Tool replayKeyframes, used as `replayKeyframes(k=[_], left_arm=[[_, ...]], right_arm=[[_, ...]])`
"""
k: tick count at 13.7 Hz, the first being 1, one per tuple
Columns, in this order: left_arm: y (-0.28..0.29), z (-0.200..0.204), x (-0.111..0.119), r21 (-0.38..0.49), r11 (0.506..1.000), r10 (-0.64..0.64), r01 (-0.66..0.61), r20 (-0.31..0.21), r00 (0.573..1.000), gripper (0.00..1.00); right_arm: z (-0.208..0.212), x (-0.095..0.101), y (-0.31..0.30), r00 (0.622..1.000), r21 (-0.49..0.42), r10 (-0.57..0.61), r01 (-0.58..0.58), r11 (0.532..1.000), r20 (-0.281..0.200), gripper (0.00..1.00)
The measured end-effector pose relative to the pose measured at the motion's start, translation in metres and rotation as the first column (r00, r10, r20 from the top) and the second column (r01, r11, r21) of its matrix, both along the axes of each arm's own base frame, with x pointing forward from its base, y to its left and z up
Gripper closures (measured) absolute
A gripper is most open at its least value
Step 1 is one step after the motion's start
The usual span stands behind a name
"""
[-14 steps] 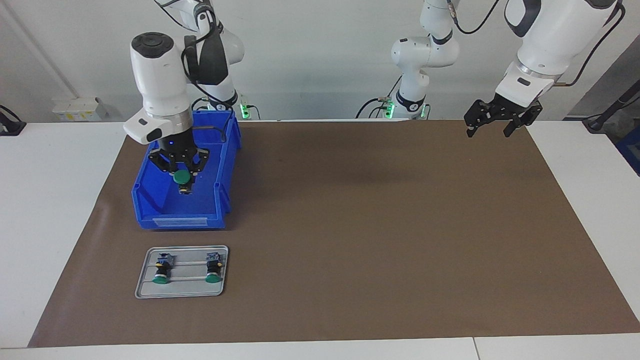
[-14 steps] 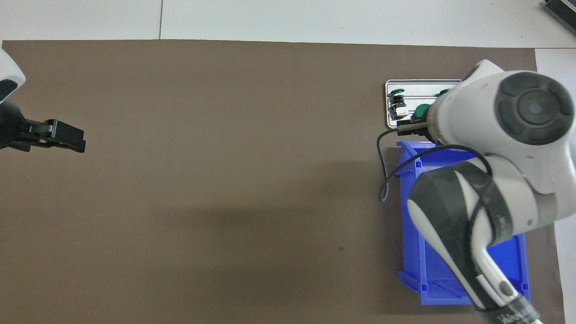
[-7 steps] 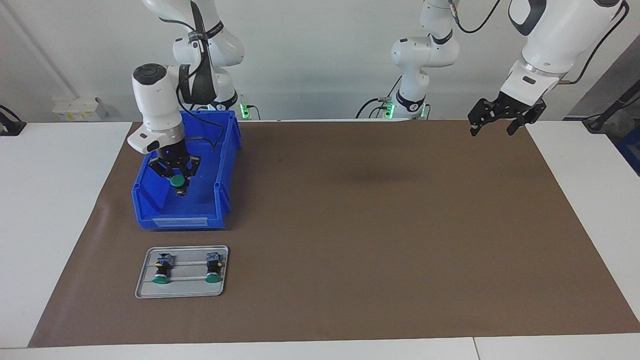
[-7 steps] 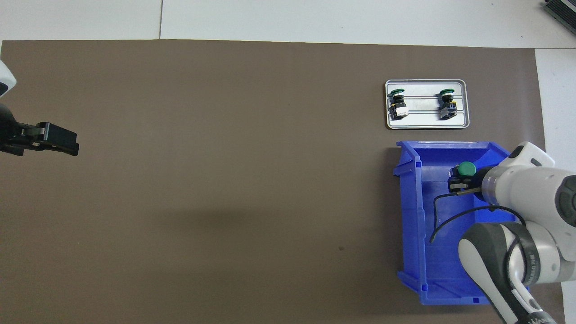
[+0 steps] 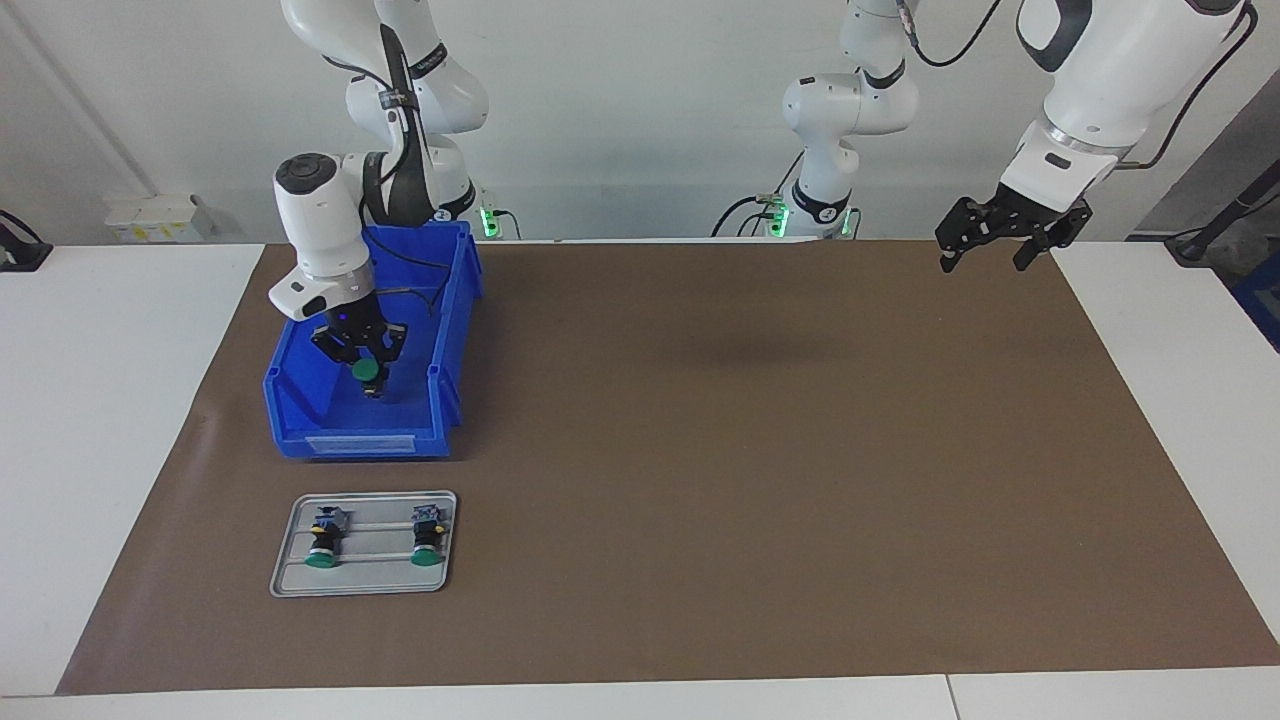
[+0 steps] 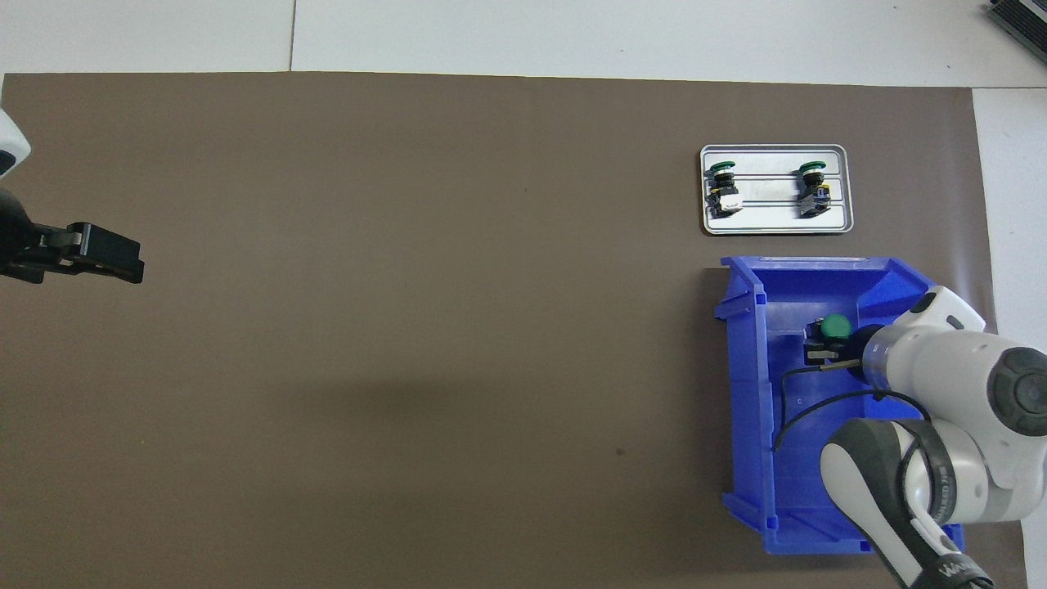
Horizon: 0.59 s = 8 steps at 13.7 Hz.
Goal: Place and press button with both arms
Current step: 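Lower the button into the blue bin and open the right gripper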
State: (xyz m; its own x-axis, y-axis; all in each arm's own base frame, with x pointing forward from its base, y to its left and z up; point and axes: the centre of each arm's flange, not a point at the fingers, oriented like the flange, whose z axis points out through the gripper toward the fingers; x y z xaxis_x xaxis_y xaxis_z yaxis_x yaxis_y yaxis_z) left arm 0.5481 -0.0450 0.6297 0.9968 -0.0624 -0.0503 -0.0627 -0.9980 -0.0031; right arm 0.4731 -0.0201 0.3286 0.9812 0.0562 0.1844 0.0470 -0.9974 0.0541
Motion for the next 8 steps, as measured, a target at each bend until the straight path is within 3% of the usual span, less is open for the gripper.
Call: replayKeyframes(k=[3,6,8], left_arm=[[0.000,0.000,0.000,0.000,1.000,0.000,0.000,0.000,1.000,0.00],[0.000,0.000,0.000,0.000,1.000,0.000,0.000,0.000,1.000,0.00],[0.000,0.000,0.000,0.000,1.000,0.000,0.000,0.000,1.000,0.00]], right_arm=[[-0.001,0.001,0.000,1.000,0.001,0.000,0.000,1.000,0.001,0.64],[0.014,0.010,0.000,1.000,0.001,-0.006,0.006,1.000,0.023,0.35],[0.046,0.021,-0.002,1.000,0.008,-0.031,0.031,0.999,0.002,0.13]])
